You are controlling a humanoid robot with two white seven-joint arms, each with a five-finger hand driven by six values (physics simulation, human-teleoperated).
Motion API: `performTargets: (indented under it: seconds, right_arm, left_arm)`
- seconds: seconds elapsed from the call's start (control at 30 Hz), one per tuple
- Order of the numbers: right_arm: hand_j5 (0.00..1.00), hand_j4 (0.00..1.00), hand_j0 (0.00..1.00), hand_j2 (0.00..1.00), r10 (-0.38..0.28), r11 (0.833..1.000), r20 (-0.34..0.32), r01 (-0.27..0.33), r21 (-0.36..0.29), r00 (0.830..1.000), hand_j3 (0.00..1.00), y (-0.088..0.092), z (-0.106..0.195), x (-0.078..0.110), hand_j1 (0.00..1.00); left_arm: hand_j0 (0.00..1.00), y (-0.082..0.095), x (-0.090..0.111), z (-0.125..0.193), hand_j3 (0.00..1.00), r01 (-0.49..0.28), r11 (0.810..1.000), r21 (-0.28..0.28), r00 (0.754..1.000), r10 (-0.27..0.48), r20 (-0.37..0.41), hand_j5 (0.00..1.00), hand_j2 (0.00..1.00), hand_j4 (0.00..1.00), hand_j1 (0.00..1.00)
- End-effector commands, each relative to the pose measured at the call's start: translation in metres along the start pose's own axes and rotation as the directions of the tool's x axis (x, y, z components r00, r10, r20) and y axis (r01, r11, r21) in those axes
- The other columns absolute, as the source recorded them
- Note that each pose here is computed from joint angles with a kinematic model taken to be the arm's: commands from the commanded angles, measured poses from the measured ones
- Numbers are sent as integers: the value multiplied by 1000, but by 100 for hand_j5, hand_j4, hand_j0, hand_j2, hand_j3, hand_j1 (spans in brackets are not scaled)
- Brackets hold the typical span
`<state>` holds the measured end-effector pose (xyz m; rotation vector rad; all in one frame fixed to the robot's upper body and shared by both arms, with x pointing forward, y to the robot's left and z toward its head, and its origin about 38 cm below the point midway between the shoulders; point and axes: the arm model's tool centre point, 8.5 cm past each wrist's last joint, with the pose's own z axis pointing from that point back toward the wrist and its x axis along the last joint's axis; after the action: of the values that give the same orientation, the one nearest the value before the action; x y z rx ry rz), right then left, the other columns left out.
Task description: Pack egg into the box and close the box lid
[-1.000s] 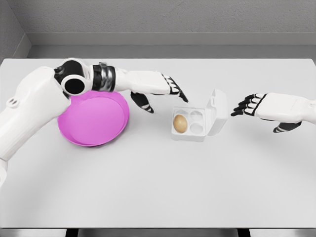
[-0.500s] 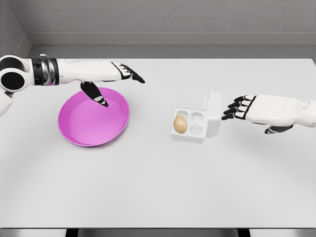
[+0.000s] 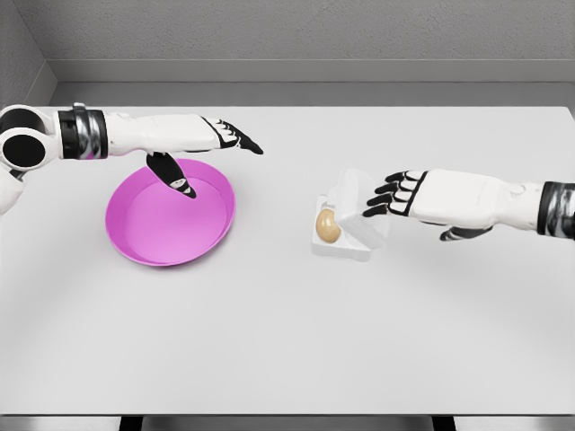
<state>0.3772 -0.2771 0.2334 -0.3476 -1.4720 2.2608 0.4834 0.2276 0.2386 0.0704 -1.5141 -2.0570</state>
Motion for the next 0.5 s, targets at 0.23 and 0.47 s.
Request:
performTargets:
  seconds: [0.23, 0.47]
  right_arm:
    - [100, 100, 100, 100, -8, 999, 36, 10, -39, 999, 100, -5, -16, 6, 100]
    - [100, 100, 100, 100, -201, 963, -182, 160, -216, 962, 100, -10, 54, -72, 100]
  left_arm:
    - [100, 1, 1, 0, 100, -5, 1000, 5, 1000, 5, 3, 100, 100, 100, 100]
    - [100, 0, -1, 3, 100, -7, 1000, 3, 1000, 7, -5, 100, 100, 100, 100]
